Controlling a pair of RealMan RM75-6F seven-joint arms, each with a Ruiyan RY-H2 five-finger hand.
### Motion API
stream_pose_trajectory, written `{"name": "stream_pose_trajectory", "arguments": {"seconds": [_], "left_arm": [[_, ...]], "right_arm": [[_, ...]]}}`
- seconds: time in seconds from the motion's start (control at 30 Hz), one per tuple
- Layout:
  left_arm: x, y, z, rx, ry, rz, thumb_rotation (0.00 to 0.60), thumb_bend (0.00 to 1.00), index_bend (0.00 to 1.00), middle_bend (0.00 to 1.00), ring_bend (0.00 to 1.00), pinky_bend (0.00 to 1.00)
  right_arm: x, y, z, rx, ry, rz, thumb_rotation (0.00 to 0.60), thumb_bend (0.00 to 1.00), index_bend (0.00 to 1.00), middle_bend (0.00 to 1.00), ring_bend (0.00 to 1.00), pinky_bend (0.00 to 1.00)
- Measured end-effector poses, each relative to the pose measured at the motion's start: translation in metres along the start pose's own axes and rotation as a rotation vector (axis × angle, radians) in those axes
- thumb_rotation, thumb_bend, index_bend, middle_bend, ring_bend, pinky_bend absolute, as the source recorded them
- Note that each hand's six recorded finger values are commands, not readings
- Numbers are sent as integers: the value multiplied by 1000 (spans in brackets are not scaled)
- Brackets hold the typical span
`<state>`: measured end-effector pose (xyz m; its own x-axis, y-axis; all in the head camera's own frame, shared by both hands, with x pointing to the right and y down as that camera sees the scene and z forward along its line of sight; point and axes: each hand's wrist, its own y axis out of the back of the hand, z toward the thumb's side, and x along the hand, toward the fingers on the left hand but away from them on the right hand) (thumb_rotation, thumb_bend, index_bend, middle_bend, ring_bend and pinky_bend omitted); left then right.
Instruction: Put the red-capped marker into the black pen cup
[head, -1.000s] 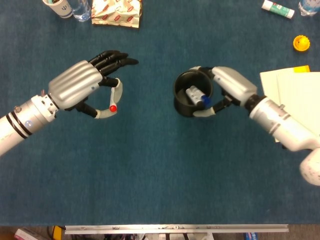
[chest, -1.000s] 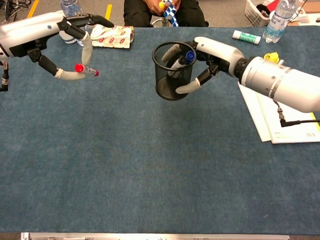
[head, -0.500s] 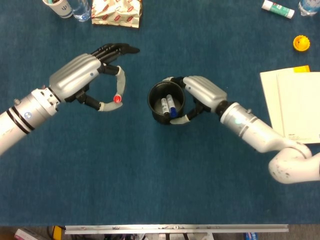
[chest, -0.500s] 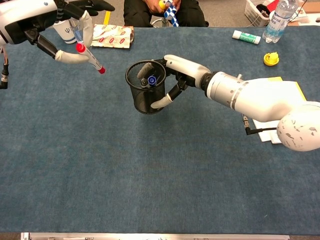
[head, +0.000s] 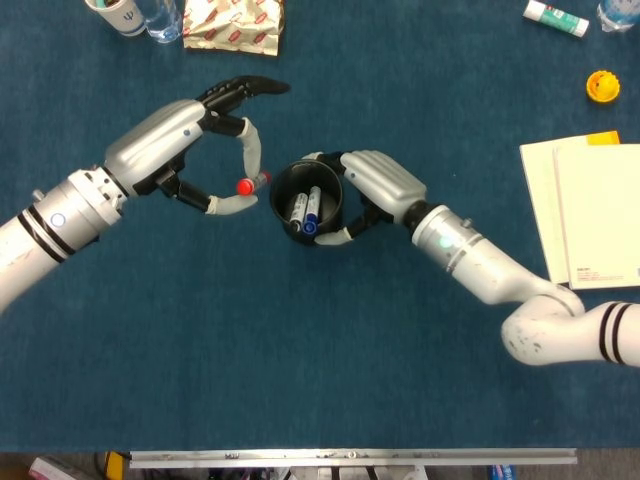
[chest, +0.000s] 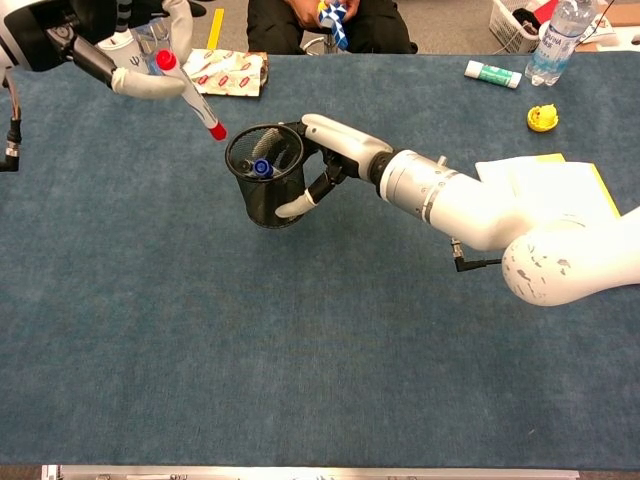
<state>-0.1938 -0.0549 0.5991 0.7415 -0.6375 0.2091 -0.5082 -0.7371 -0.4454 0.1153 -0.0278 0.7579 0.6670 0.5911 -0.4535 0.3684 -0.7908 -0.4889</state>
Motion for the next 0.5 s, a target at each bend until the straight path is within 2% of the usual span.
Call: {"name": "stream_pose_trajectory", "arguments": {"seconds": [0.5], "left_arm": [[9,-10,-1,-67,22,-33,600,246,611,91,0,13]], "right_arm": [[-17,-8,13,-18,3,-8,600,315,452,400,290,262]]}}
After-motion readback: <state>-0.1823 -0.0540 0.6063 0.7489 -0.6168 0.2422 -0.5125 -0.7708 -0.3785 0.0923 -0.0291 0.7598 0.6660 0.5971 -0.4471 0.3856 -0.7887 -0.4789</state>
